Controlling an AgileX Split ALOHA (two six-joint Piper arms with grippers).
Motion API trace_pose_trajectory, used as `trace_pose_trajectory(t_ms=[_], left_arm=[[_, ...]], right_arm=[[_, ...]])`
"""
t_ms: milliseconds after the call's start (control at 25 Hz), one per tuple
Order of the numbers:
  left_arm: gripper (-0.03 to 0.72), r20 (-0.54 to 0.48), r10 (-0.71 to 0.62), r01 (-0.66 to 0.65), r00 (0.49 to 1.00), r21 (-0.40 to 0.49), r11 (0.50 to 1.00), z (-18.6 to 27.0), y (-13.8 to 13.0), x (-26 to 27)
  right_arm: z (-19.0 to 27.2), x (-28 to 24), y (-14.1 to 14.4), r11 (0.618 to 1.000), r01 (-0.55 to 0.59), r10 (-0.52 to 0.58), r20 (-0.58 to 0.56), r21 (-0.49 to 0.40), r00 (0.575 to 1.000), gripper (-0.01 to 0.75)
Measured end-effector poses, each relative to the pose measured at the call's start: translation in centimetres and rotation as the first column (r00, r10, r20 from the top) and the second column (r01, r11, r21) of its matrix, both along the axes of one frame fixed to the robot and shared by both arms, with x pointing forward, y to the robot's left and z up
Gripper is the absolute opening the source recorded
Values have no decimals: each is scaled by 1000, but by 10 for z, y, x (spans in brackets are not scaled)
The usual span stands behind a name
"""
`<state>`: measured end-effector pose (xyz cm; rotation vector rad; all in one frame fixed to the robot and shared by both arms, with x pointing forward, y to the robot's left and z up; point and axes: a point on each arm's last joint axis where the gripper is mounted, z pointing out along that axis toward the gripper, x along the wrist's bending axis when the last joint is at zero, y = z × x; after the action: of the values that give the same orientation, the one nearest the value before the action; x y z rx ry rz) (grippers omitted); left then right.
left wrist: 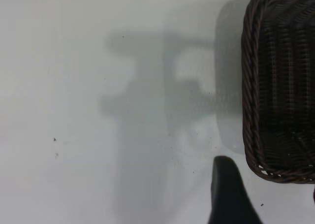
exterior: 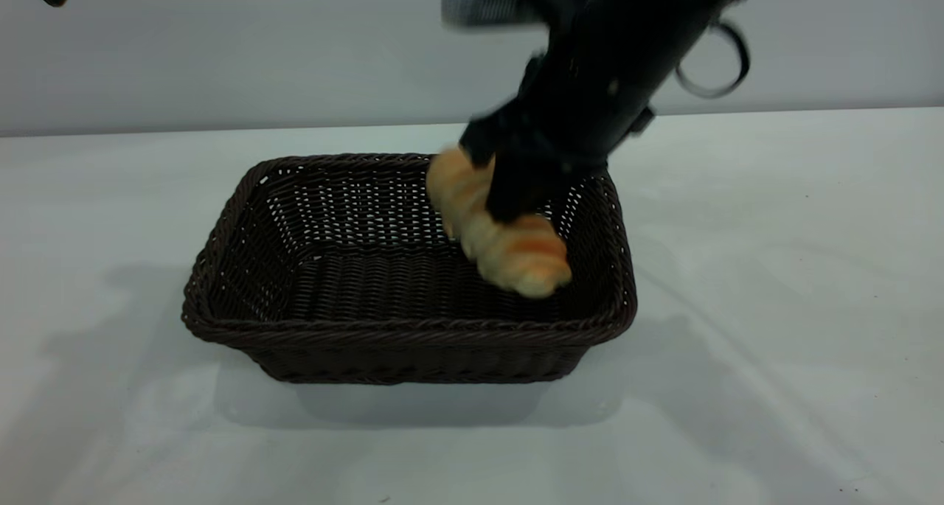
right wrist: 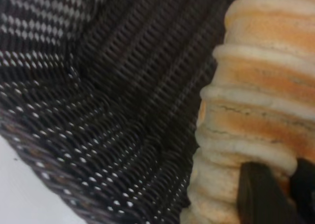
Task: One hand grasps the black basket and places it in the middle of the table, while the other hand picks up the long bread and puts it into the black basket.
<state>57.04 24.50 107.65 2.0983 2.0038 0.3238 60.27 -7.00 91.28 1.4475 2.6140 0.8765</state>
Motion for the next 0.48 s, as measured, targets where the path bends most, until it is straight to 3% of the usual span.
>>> trace_pose_trajectory(t_ms=[240,320,480], left_arm=[[476,-14,1,-1,1000,3,1000,0,0,-2],[476,-25,1,0,1000,11,1000,3,1,-5],[476,16,13,-13,1000,51,999,25,9,-21]], right_arm=[[37,9,-35,999,33,-33,18,2,999,363],[62,9,-58,998,69,-69,22,-4,997,381],[109,-5,-109,984,139,-140,-8,-108,990,368]])
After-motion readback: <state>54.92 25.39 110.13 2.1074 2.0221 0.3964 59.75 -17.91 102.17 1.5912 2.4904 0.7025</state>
